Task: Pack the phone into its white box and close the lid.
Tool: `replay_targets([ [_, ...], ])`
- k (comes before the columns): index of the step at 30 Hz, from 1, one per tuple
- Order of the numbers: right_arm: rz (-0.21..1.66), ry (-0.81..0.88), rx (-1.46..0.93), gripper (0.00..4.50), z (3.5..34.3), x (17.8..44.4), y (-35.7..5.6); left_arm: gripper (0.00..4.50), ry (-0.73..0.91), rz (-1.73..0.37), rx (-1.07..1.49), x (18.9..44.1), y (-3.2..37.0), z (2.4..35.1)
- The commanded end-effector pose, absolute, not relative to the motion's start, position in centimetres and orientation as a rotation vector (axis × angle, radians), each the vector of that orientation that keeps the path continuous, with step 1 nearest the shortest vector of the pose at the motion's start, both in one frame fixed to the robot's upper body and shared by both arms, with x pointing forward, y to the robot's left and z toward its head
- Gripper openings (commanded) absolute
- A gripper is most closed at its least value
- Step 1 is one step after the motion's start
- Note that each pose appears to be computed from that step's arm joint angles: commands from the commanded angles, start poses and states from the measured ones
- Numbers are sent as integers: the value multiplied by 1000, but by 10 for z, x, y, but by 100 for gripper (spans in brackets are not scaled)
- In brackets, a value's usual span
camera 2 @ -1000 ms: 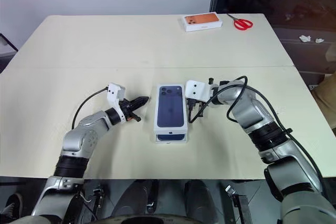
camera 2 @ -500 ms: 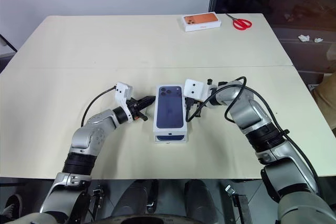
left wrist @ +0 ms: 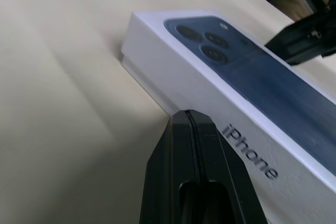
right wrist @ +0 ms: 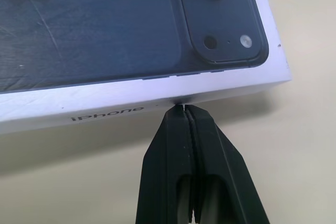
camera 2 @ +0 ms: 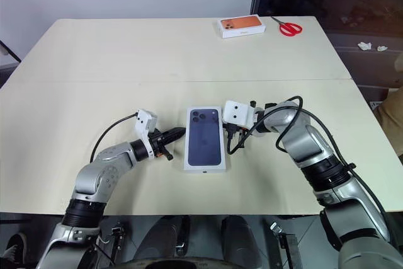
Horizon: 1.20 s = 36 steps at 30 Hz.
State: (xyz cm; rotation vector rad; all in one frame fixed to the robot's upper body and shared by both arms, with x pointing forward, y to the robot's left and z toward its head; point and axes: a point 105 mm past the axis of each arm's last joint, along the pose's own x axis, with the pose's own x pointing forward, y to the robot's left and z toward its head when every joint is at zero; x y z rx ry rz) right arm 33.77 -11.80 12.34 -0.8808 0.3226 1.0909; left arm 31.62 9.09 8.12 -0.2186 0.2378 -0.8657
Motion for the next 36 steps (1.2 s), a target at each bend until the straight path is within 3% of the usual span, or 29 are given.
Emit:
replay_targets([
  [1, 1129, 254, -894, 5, 133, 331, -107, 0, 201, -919, -211, 310, 81, 91],
  [8, 1126, 276, -931, 5, 120, 330, -108, 0, 214, -887, -201, 314, 87, 86],
  [14, 1085, 264, -927, 5, 127, 339, -114, 0, 186, -867, -201, 320, 95, 94],
  [19, 1027, 243, -885, 5, 154, 354, -132, 0, 112, -859, -222, 333, 101, 122],
  [22, 1016, 184, -731, 5, 182, 361, -120, 0, 65, -863, -283, 342, 95, 138],
  [25, 1045, 152, -638, 5, 191, 359, -101, 0, 59, -885, -296, 348, 80, 140],
  [27, 1069, 158, -621, 5, 185, 355, -92, 0, 67, -896, -293, 350, 71, 137],
  [31, 1140, 274, -815, 5, 137, 334, -92, 0, 171, -920, -217, 340, 63, 100],
  [36, 1214, 386, -812, 5, 121, 312, -109, 0, 244, -996, -148, 316, 69, 82],
])
